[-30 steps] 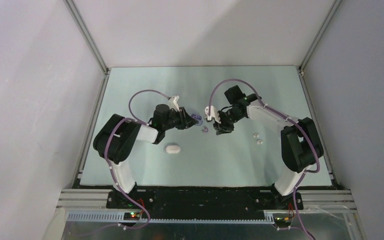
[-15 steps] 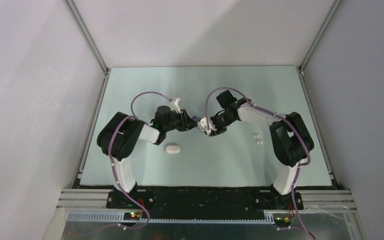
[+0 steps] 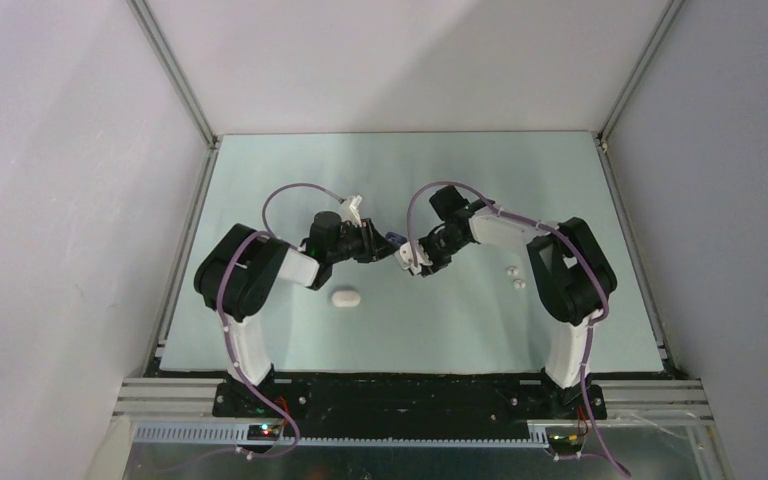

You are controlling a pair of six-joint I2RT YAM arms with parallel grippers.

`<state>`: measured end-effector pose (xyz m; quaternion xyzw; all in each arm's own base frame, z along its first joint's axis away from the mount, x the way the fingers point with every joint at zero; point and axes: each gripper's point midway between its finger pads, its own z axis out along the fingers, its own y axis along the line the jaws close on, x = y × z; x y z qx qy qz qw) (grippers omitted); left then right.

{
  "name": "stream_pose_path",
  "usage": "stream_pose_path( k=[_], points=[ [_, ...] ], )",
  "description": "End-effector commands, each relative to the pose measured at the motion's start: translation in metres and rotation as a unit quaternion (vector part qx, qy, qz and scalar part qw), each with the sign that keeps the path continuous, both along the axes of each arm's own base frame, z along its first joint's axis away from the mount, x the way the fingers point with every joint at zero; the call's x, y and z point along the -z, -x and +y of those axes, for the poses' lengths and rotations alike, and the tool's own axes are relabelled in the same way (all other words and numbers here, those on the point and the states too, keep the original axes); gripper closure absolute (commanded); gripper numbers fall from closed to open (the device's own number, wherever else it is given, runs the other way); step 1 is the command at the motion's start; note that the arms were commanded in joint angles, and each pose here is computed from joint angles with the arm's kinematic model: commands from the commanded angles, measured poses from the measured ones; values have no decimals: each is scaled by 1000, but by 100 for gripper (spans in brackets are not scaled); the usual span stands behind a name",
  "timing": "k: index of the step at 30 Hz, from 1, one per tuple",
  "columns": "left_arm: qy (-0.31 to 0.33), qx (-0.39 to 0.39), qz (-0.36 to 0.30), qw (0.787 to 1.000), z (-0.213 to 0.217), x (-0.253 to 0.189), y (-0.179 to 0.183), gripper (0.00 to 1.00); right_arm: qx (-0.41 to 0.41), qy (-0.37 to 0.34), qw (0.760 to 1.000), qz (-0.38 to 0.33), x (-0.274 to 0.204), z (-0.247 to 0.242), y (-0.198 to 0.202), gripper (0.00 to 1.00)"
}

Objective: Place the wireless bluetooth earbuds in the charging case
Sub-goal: Adjust the earbud at the center of the board.

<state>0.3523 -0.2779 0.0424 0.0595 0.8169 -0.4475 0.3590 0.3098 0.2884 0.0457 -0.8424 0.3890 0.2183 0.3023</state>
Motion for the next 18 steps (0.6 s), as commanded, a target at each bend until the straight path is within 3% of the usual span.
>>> stream_pose_path(
  k=[1,18],
  points=[
    [12,11,-21,1000,-6,-10,-1,100,-15,5,1000,-20,8,3,-4,63],
    [15,12,-4,1000,-8,0,-2,100,-23,24,998,-49,30,0,-20,62]
  ],
)
